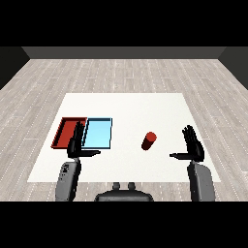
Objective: Pick the red can and put it in the red box
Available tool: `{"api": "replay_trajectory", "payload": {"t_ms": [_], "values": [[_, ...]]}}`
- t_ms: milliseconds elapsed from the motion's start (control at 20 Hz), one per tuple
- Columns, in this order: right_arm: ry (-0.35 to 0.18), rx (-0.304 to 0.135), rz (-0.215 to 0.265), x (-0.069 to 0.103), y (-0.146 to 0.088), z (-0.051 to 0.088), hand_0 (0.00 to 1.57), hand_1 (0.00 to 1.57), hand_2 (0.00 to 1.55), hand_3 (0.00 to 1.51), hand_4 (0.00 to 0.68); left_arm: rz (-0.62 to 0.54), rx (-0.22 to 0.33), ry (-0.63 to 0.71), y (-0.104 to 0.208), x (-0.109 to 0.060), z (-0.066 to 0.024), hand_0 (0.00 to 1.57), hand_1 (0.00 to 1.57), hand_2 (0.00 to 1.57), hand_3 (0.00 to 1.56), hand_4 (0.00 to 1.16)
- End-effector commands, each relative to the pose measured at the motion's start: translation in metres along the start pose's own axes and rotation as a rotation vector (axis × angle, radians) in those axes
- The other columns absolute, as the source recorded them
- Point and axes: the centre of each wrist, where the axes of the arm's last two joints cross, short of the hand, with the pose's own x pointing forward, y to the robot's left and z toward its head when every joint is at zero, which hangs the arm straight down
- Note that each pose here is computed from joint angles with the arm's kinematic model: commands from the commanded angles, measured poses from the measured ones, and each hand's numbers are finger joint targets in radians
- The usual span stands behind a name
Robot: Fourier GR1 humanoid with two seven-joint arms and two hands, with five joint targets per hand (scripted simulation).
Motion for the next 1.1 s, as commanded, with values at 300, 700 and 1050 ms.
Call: {"api": "replay_trajectory", "payload": {"t_ms": [300, 700, 1050], "values": [[-0.046, 0.017, -0.017, -0.026, -0.005, -0.004, 0.0, 0.0, 0.0, 0.0, 0.0, 0.019, 0.0, -0.094, -0.019, -0.003, 0.0066, 0.0, 0.0, 0.0, 0.0, 0.0], [-0.019, 0.031, -0.048, -0.007, 0.004, -0.001, 0.0, 0.0, 0.0, 0.0, 0.0, 0.035, 0.016, -0.089, -0.009, -0.001, -0.0041, 0.0, 0.0, 0.0, 0.0, 0.0], [0.044, 0.052, -0.11, -0.024, 0.018, -0.031, 0.0, 0.0, 0.0, 0.0, 0.0, 0.052, 0.011, -0.093, 0.0, -0.008, 0.0296, 0.0, 0.0, 0.0, 0.0, 0.0]]}}
